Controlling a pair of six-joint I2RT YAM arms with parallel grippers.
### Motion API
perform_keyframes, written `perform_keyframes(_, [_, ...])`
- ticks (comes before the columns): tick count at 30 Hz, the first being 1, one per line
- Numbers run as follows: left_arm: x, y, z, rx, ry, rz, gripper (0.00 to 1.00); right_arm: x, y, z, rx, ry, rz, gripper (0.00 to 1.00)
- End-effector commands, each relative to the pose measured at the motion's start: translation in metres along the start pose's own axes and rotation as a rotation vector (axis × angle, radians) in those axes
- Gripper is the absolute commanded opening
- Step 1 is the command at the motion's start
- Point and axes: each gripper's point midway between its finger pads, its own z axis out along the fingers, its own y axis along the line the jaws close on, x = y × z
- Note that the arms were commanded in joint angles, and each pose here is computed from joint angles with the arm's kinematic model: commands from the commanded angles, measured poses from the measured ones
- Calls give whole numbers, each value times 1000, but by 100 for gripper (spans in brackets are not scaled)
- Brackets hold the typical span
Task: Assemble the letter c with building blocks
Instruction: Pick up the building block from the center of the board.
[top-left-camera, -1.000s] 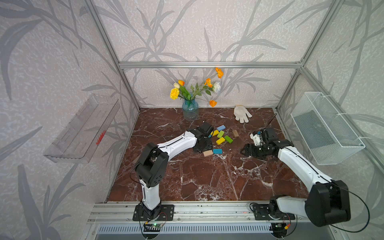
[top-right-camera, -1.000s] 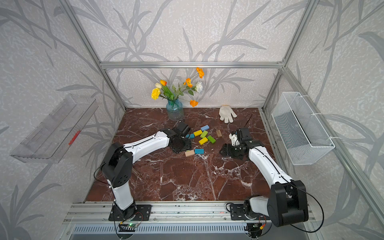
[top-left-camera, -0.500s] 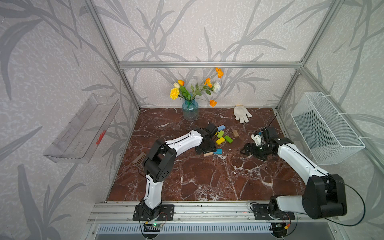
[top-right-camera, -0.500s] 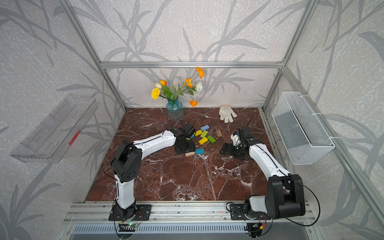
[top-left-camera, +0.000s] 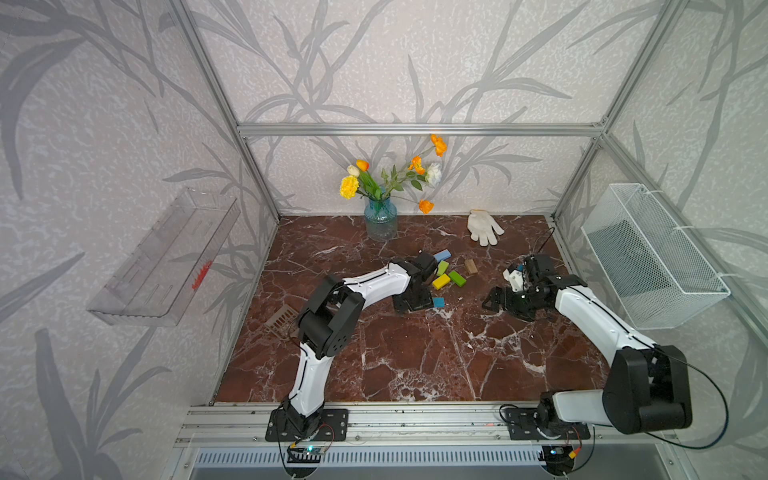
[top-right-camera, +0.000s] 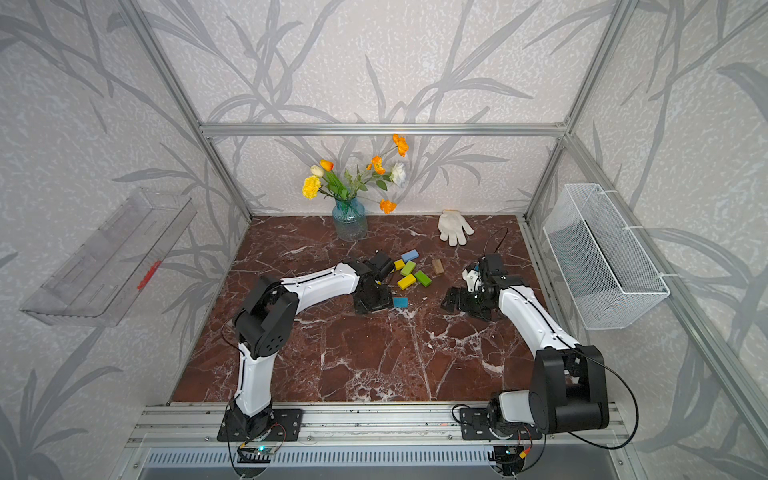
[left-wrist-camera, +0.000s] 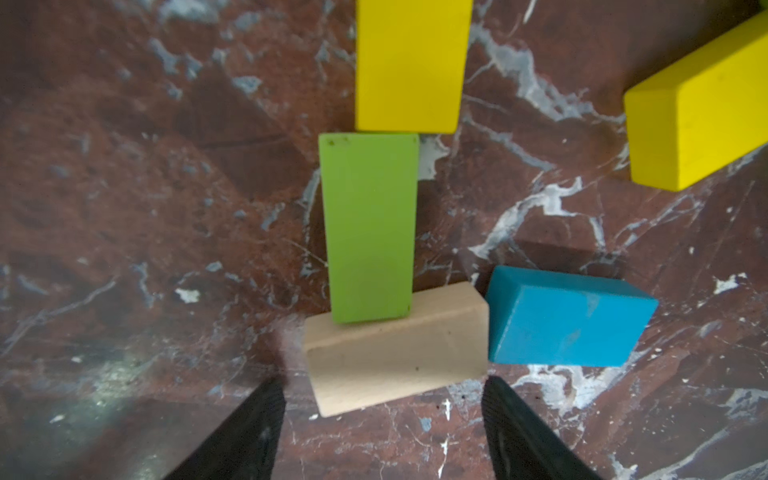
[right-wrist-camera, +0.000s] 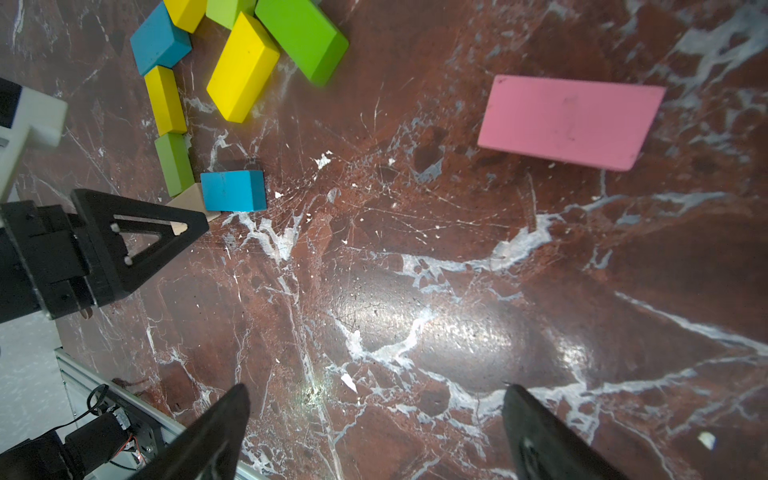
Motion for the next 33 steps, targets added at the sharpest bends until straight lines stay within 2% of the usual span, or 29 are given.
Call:
perform_keyframes(1, [-3,-5,-1,0,-12,-8,76,-6,1,-4,3,-16,-16,94])
perform_keyframes(16, [-13,-2,0,-29,-66,-48,76,-5,0,-5,3,-20,-15,94])
perform_keyframes(33, [-14,-5,10,-31,-67,-59,75,-2,1,-4,-8,-17,-16,94])
